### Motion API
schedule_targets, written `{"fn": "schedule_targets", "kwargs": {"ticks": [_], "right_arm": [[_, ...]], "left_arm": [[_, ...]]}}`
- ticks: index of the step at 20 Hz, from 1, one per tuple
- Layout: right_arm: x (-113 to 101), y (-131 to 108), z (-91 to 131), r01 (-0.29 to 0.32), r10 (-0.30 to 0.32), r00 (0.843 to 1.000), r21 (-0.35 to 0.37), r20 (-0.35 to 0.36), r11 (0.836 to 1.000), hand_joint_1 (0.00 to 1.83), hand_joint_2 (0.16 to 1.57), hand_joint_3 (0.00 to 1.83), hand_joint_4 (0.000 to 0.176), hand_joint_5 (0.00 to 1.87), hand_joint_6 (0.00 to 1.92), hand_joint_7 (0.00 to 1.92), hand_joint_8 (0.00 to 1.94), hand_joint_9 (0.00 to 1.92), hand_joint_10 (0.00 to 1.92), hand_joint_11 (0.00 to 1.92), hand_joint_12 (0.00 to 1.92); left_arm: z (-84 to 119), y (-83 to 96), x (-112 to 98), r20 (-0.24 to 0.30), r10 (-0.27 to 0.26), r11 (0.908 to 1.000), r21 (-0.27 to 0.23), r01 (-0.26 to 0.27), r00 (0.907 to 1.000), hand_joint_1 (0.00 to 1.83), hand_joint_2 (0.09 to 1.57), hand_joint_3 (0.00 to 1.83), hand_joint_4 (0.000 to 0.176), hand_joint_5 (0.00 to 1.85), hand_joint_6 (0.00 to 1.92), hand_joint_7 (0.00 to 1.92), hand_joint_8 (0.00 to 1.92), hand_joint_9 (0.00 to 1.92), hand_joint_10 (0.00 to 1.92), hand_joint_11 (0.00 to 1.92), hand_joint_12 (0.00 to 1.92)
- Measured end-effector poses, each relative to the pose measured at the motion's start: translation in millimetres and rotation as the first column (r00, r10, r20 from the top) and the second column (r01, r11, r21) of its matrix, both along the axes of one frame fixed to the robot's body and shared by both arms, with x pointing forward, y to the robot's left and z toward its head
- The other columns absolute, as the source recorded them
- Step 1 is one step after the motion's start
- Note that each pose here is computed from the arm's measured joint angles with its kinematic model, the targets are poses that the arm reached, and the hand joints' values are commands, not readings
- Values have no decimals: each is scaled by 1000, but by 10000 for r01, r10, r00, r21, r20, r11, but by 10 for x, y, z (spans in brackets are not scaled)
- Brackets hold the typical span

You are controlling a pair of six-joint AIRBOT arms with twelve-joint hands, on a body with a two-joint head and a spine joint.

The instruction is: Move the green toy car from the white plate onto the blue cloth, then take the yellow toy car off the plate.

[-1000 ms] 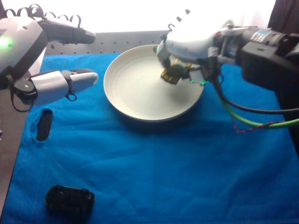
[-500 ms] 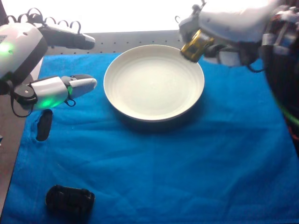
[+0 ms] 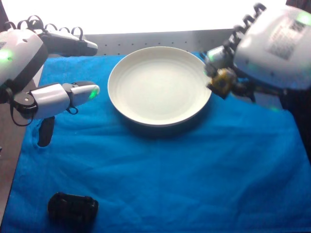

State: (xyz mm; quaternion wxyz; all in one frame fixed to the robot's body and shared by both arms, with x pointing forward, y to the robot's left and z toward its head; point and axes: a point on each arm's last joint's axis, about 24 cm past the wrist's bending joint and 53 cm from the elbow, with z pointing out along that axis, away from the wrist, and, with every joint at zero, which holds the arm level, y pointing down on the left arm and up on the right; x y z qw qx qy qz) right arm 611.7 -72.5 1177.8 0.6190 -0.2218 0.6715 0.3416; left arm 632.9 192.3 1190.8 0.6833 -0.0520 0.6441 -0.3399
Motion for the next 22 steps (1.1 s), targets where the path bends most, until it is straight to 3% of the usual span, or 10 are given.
{"fn": "schedule_targets", "kwargs": {"ticks": [2, 4, 7, 10, 12, 14, 18, 20, 21, 22], "right_arm": [[-181, 17, -190, -282, 269, 9990, -346, -370, 9990, 1278, 1098, 5, 0, 1091, 560, 1002, 1260, 1127, 1371, 1065, 1704], [-339, 55, -377, -579, 529, 9954, -622, -802, 9964, 1293, 1069, 0, 0, 1217, 325, 1049, 1195, 1245, 1284, 1182, 1611], [-443, -41, -654, -560, 455, 9802, -495, -1927, 9972, 1283, 1090, 0, 0, 1127, 488, 1011, 1238, 1097, 1283, 1002, 1612], [-496, -97, -912, -529, 267, 9638, -921, -2653, 9943, 1199, 1062, 5, 0, 1082, 799, 1023, 842, 939, 1115, 784, 1483], [-547, -46, -923, -720, 447, 9626, -933, -2671, 9930, 924, 981, 0, 0, 672, 316, 684, 318, 627, 672, 437, 1351], [-585, -26, -943, -801, 522, 9605, -921, -2733, 9925, 721, 947, 0, 0, 567, 65, 600, 121, 518, 616, 330, 1406], [-591, -29, -960, -807, 509, 9590, -965, -2788, 9921, 443, 1000, 4, 0, 494, 5, 612, 84, 382, 788, 146, 1564], [-590, -32, -958, -799, 502, 9592, -965, -2784, 9921, 328, 1154, 14, 0, 667, 77, 766, 262, 505, 993, 327, 1623], [-579, -49, -945, -753, 461, 9600, -959, -2762, 9925, 410, 1254, 17, 0, 820, 188, 806, 502, 594, 1039, 386, 1655], [-559, -73, -913, -675, 407, 9621, -907, -2695, 9936, 739, 1274, 9, 0, 950, 300, 881, 706, 713, 1116, 482, 1697]], "left_arm": [[-2, 1, -10, 20, -14, 10000, 29, 14, 10000, 758, 1064, 0, 66, 798, 1, 800, 1, 601, 420, 169, 1410], [-19, 16, -12, -17, 25, 10000, 43, -25, 10000, 747, 1068, 0, 55, 801, 0, 797, 0, 623, 347, 175, 1362], [-16, 22, -10, -18, 54, 10000, 17, -54, 10000, 717, 1059, 0, 83, 809, 2, 818, 7, 626, 354, 144, 1432], [-20, 29, -7, -41, 82, 10000, 0, -82, 10000, 707, 1065, 0, 88, 813, 0, 826, 5, 556, 536, 123, 1506], [-22, 1, -25, -57, 7, 10000, -25, -7, 10000, 708, 1067, 0, 77, 822, 3, 847, 12, 586, 568, 188, 1480], [-29, 9, -22, -94, 35, 10000, -44, -36, 9999, 716, 1073, 0, 82, 823, 2, 838, 6, 574, 532, 163, 1439], [-25, 12, -22, -85, 44, 10000, -77, -45, 10000, 788, 1085, 0, 51, 850, 9, 868, 14, 625, 506, 200, 1444], [-15, 20, -24, -42, 60, 9999, -114, -61, 10000, 779, 1096, 4, 62, 864, 12, 886, 19, 647, 519, 222, 1462], [-19, 26, -29, -57, 59, 9998, -164, -60, 10000, 787, 1106, 6, 47, 876, 15, 908, 27, 673, 537, 263, 1483], [-30, 38, -36, -74, 69, 9998, -195, -70, 9999, 911, 1166, 2, 150, 841, 954, 951, 31, 691, 638, 333, 1510]]}}
